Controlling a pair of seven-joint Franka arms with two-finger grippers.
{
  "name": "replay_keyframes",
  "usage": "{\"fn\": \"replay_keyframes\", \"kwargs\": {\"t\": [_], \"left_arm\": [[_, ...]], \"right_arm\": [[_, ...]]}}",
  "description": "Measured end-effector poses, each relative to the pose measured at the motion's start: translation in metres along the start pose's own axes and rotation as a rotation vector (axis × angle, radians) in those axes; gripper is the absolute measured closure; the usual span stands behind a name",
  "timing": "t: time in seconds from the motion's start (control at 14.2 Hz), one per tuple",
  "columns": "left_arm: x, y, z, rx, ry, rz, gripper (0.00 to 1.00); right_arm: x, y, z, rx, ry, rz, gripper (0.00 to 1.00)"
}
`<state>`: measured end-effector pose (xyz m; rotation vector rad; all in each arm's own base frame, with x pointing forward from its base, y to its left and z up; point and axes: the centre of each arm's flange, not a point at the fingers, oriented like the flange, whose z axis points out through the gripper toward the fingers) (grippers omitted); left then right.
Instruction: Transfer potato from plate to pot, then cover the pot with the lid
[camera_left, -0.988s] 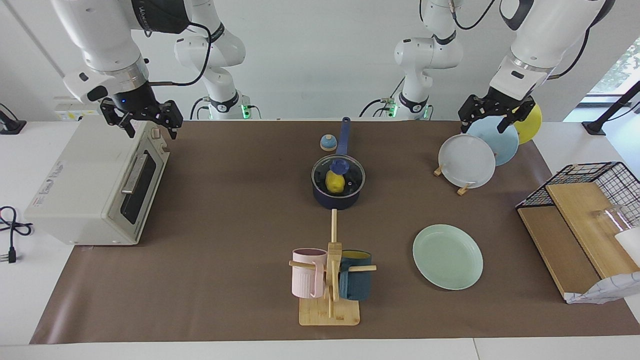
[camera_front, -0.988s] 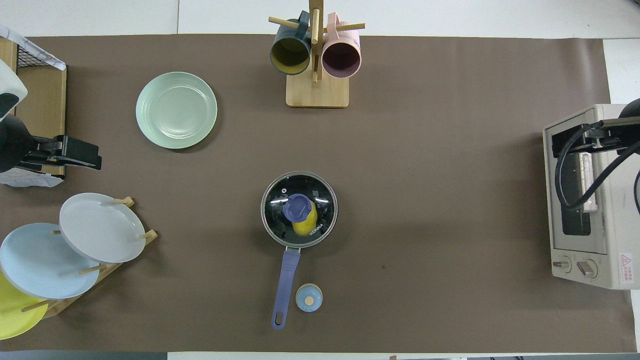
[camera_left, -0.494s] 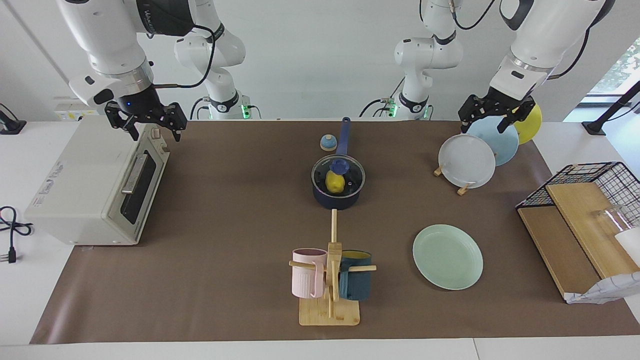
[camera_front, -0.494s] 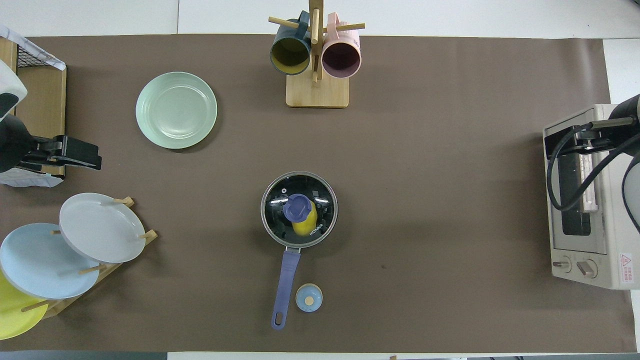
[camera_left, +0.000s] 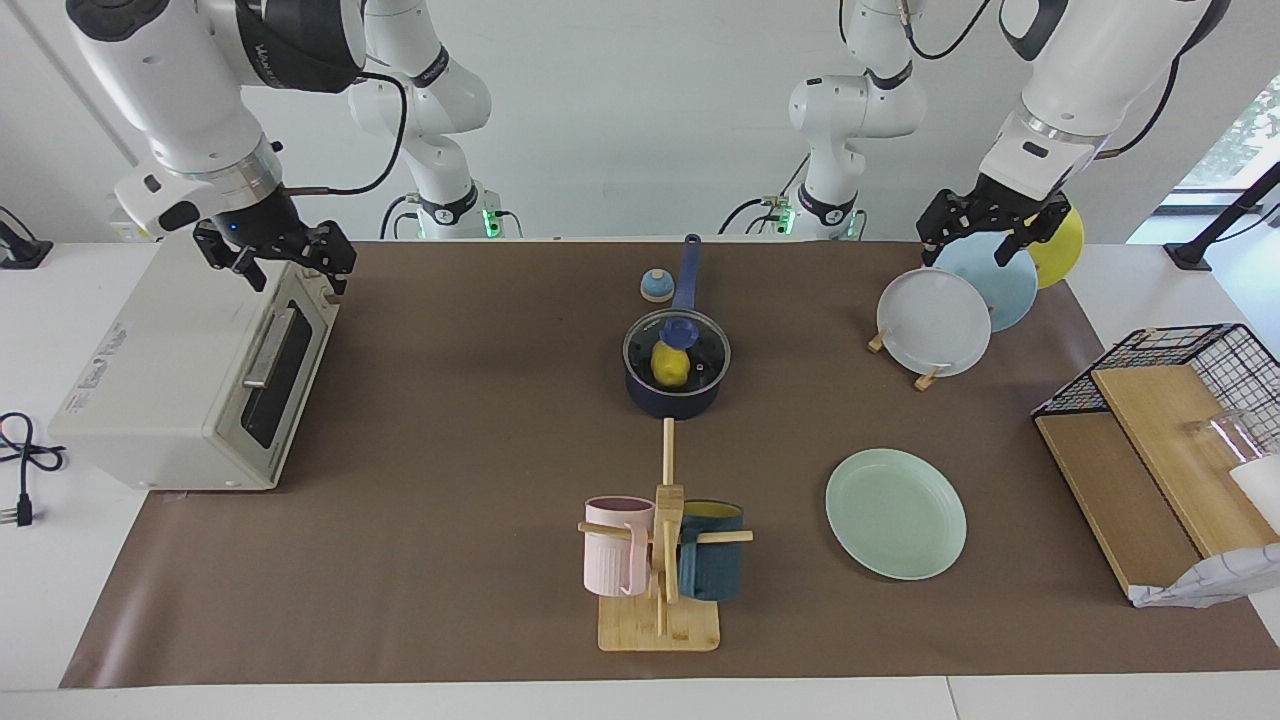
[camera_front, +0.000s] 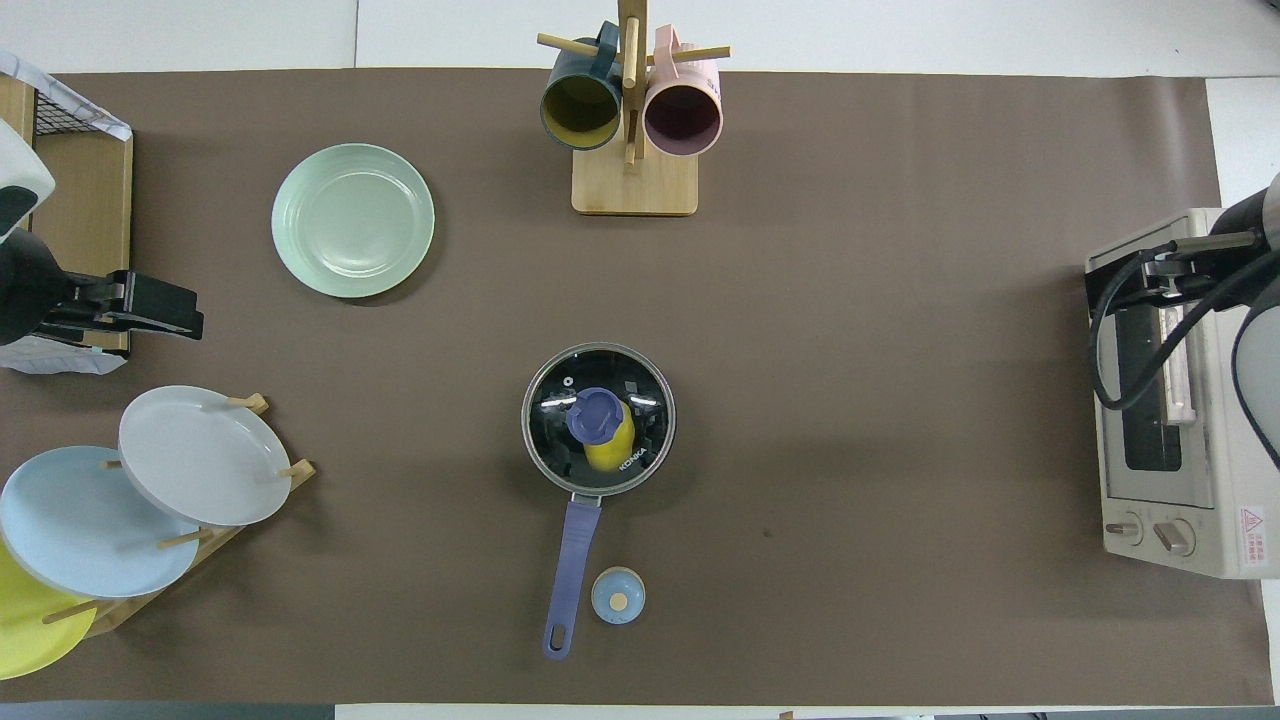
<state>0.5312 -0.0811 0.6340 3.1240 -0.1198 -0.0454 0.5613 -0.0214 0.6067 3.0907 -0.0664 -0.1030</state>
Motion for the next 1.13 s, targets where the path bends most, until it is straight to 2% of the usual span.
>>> {"fn": "replay_keyframes", "kwargs": {"t": [1.13], "left_arm": [[0.0,0.0,0.0,0.0,0.0,0.0,0.0]], "right_arm": [[-0.001,-0.024,-0.003,0.0,0.006,-0.101,0.0]]}}
